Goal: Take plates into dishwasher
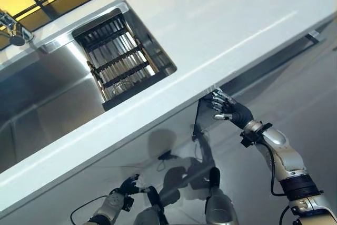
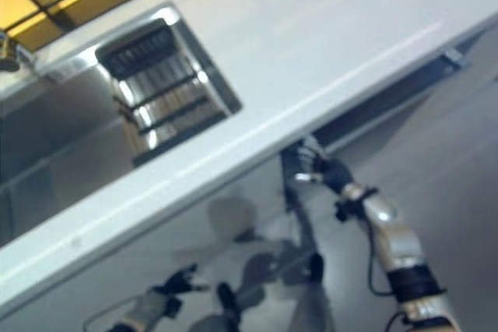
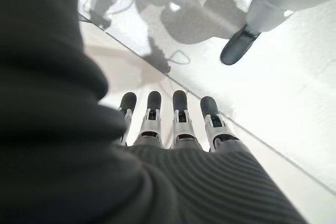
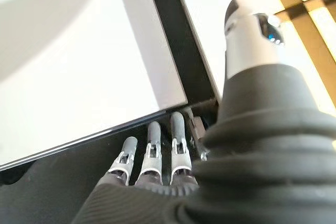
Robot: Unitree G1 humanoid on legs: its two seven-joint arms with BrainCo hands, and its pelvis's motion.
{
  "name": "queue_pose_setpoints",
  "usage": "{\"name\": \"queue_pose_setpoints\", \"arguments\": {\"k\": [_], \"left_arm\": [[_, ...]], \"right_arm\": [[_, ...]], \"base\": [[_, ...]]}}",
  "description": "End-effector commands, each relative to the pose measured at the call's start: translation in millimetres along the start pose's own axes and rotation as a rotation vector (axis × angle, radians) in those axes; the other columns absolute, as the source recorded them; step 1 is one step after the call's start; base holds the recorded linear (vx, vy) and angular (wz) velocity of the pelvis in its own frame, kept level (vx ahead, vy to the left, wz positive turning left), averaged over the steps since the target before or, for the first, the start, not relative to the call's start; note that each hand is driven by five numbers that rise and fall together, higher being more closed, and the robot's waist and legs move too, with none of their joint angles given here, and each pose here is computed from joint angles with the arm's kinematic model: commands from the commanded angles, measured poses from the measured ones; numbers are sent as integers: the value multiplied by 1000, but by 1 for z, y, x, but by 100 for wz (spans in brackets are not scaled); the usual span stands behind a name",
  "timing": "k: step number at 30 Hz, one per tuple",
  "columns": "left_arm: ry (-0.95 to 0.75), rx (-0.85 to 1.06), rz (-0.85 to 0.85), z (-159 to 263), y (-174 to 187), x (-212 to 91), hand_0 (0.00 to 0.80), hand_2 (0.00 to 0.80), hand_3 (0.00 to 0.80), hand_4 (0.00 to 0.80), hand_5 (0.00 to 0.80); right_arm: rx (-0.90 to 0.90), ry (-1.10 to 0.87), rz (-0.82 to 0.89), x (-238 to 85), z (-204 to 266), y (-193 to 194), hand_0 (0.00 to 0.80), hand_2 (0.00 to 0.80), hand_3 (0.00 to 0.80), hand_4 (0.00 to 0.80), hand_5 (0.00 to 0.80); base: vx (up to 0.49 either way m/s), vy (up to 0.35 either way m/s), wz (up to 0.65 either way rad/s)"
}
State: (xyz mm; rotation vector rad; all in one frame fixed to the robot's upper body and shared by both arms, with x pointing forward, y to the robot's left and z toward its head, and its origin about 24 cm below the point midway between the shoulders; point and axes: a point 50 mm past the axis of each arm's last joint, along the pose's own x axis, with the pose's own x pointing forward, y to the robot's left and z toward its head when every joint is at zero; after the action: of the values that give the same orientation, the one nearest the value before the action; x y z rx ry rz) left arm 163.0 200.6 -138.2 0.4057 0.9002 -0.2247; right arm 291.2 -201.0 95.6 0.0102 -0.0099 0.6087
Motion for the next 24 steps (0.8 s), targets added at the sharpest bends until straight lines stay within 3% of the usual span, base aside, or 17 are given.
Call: {"name": "queue_pose_setpoints", "arguments": {"k": [1, 5, 11, 14, 17, 24], "left_arm": [[12, 37, 103, -2, 35, -2, 0, 0, 0, 0, 0], [31, 34, 112, -8, 36, -4, 0, 0, 0, 0, 0], [61, 4, 147, -19, 42, -9, 0, 0, 0, 0, 0], [76, -8, 163, -24, 43, -11, 0, 0, 0, 0, 0], [99, -39, 182, -32, 39, -13, 0, 0, 0, 0, 0], [114, -61, 175, -30, 29, -10, 0, 0, 0, 0, 0]], "right_arm": [[3, -172, 271, 25, 35, 36, 0, 0, 0, 0, 0], [13, -73, 370, 18, 20, 48, 0, 0, 0, 0, 0], [73, 350, 531, -18, -54, 59, 0, 0, 0, 0, 0], [105, 482, 478, -34, -85, 56, 0, 0, 0, 0, 0], [149, 772, 239, -71, -149, 47, 0, 0, 0, 0, 0], [84, 1092, -3, -124, -210, 43, 0, 0, 0, 0, 0]], "base": [[57, -12, 16], [33, -1, 8], [33, -12, 5], [28, -18, 28], [48, -8, 33], [45, -10, 15]]}}
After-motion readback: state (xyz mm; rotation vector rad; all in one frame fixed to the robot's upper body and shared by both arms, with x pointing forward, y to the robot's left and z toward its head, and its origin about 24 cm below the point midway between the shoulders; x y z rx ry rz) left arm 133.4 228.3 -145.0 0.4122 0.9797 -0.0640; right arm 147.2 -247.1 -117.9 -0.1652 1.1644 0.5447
